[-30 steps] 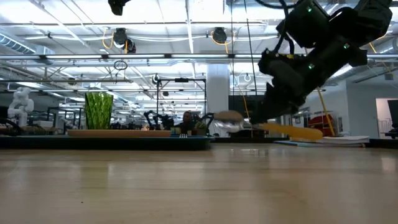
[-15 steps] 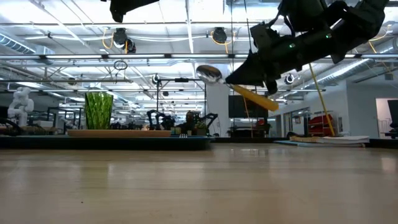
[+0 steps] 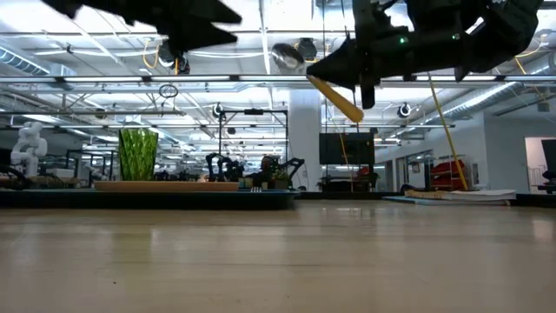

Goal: Pick and place plate/cup/fork/spoon on tray
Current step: Put the yellow spoon on the black table tray to the right of the orange fork

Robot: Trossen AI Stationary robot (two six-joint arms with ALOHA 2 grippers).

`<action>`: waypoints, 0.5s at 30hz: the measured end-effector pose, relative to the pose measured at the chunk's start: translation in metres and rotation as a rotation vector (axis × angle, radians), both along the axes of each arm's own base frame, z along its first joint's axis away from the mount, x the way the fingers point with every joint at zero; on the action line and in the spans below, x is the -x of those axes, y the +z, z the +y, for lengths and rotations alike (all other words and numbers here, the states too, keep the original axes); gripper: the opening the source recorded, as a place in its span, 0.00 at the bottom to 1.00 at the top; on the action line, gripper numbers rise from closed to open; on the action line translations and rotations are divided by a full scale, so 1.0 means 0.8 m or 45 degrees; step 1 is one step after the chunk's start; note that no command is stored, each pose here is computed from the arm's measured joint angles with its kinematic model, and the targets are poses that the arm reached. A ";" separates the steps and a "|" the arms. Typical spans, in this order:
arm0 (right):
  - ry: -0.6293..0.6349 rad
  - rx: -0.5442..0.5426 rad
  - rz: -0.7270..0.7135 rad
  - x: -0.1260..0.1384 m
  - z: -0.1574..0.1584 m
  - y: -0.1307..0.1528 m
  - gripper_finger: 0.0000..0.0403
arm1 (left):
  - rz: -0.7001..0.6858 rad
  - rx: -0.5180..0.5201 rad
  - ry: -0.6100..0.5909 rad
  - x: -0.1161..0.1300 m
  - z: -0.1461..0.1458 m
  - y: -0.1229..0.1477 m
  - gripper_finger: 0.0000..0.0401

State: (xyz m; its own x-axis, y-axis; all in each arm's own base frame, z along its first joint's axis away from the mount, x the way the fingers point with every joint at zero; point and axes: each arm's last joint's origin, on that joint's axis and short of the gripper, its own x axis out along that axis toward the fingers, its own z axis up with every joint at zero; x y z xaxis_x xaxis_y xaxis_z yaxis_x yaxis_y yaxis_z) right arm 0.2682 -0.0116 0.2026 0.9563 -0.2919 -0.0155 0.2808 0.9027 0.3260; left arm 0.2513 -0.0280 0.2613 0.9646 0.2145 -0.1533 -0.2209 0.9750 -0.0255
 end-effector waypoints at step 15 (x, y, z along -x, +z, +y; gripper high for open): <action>0.167 0.057 -0.321 0.002 0.005 0.031 0.00 | -0.180 0.073 -0.295 -0.071 0.031 -0.058 0.60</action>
